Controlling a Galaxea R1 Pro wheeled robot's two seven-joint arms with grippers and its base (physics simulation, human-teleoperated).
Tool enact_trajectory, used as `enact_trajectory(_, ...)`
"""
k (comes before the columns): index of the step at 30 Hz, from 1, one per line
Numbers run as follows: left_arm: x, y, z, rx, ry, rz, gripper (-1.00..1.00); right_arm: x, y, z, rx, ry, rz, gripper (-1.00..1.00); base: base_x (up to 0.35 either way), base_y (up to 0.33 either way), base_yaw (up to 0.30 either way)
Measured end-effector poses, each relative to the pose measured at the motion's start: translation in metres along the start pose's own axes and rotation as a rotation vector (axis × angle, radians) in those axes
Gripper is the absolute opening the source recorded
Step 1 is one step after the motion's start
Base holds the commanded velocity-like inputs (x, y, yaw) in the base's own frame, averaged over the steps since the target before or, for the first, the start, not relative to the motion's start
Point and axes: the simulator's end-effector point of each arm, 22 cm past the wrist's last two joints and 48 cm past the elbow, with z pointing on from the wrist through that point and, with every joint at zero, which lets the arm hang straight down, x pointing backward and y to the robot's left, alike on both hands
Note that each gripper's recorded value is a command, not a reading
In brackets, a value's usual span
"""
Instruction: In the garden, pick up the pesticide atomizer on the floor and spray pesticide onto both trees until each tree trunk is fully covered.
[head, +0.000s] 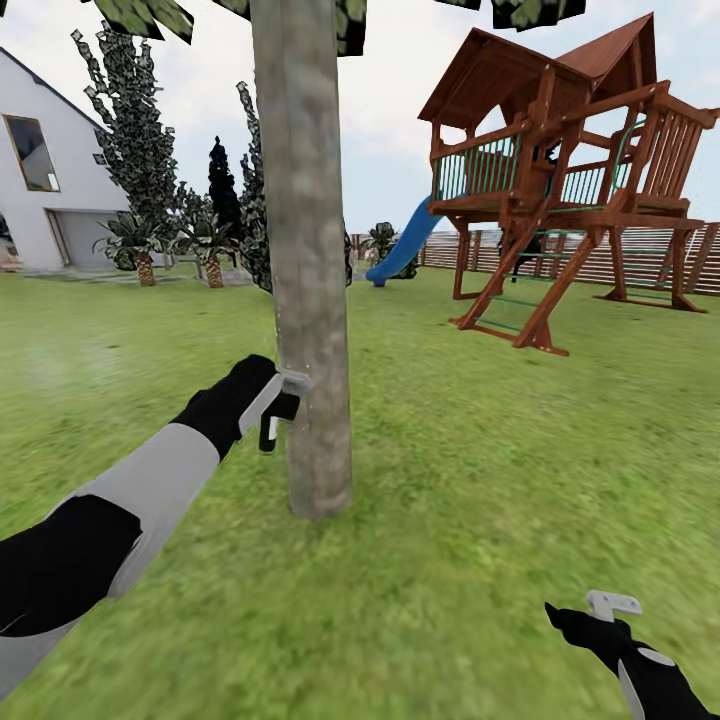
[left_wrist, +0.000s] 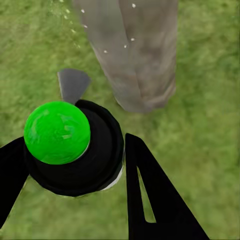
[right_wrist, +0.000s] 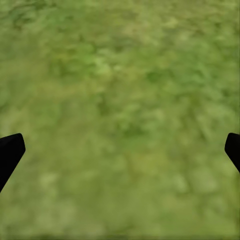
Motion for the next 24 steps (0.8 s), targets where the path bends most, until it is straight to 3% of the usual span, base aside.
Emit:
enact_trajectory(3,-0.032,0.01,-0.018,-0.014,-0.048,-0.003,-1.0,0.0,0.0,0.0,0.0,0.0,0.0,1.0,0.0,0.0,0.0)
enact_trajectory(10,-0.069,0.021,-0.041,-0.028,-0.105,-0.009,-1.0,0.0,0.0,0.0,0.001,0.0,0.001,1.0,0.0,0.0,0.0)
enact_trajectory(24,-0.159,0.056,-0.116,-0.079,-0.241,-0.028,-1.0,0.0,-0.001,0.0,0.001,0.0,0.002,1.0,0.0,0.0,0.0)
